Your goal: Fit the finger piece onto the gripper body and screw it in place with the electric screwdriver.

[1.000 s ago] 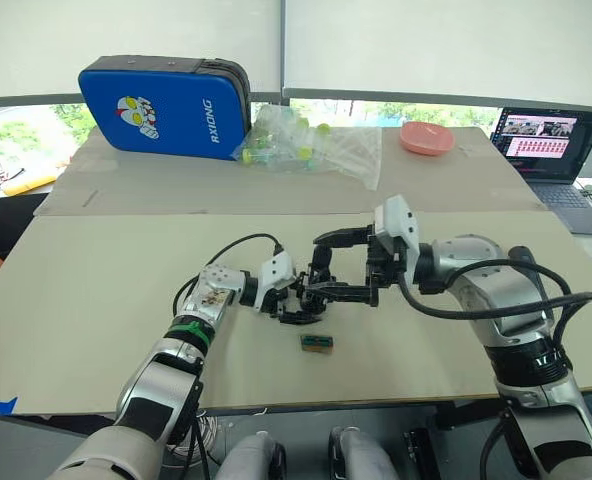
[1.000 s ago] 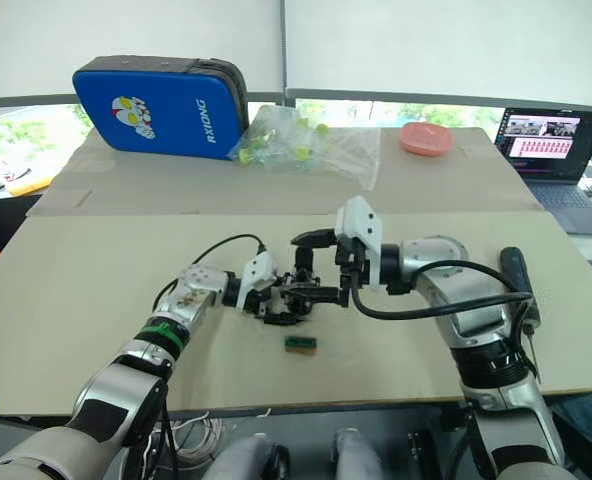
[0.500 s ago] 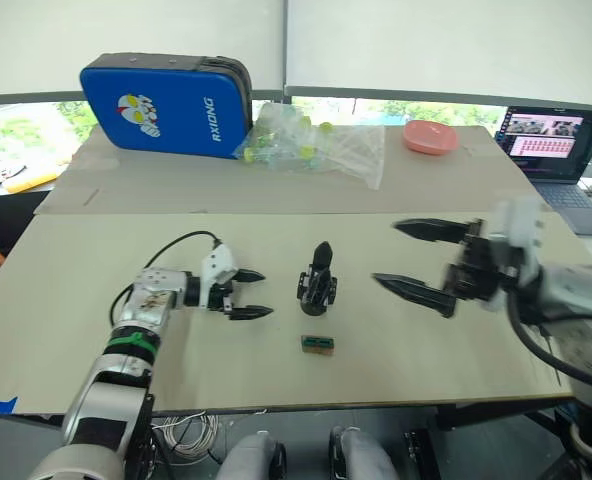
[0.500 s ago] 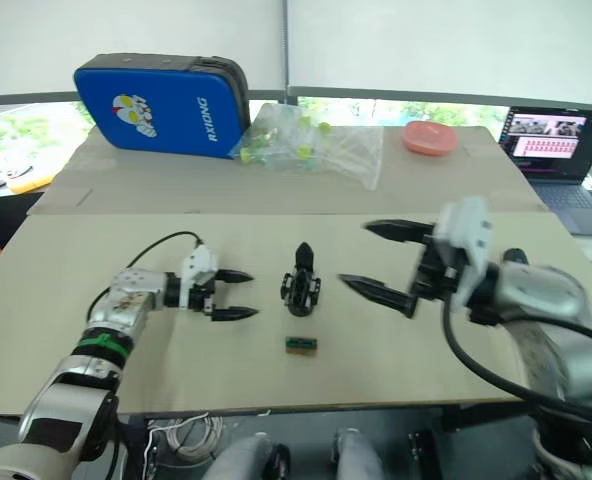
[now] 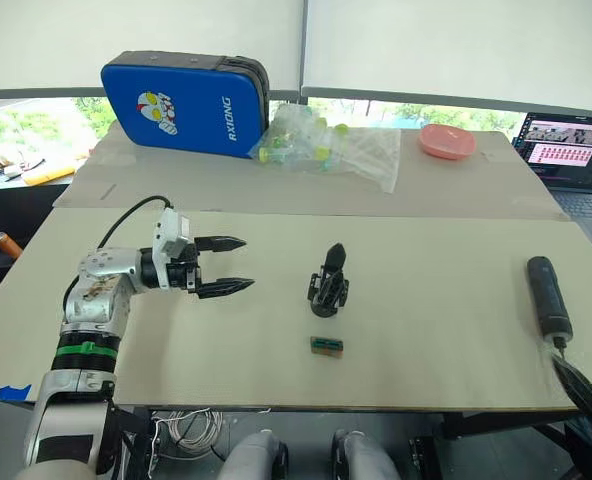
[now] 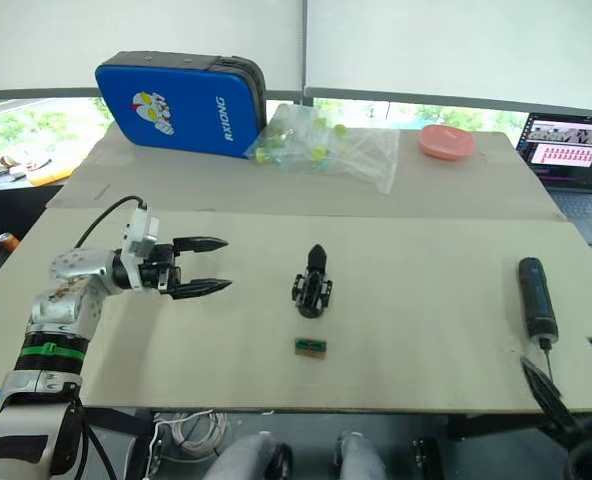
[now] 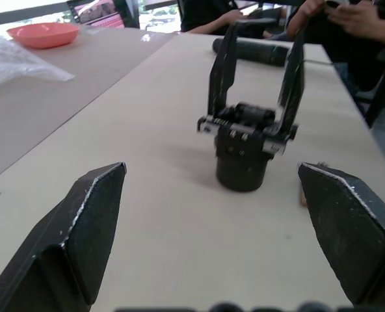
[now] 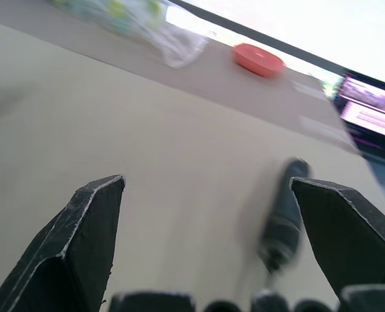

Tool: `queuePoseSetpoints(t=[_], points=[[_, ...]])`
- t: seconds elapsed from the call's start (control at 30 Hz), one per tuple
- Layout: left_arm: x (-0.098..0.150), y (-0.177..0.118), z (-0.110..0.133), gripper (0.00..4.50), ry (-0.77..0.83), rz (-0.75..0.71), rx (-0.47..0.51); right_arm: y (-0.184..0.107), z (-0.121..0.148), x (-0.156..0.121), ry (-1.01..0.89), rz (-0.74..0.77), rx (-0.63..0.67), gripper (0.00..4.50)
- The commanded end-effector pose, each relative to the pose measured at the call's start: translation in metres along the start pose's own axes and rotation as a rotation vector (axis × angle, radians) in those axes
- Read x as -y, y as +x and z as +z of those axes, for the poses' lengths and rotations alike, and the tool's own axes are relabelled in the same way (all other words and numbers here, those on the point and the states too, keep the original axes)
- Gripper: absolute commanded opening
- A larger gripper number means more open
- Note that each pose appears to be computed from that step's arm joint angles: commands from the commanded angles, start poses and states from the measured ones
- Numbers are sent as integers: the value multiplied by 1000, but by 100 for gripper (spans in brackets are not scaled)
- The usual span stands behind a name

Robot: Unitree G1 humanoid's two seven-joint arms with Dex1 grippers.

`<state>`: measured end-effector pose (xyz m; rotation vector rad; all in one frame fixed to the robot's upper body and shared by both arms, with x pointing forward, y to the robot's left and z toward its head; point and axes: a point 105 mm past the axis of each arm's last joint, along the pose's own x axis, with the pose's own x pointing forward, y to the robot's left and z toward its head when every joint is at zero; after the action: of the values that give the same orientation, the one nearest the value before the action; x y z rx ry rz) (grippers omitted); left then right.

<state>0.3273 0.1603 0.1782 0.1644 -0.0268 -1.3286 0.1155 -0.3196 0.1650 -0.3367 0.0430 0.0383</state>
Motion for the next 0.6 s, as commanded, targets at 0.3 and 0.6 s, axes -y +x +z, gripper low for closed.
queuePoseSetpoints(t=[0.3,0.6], points=[[19,30,86,445,42,-92,230,22,-10,44,206,-164,-128,450],[31,44,88,445,26,-161,229,126,-17,64,406,14,-361,450]])
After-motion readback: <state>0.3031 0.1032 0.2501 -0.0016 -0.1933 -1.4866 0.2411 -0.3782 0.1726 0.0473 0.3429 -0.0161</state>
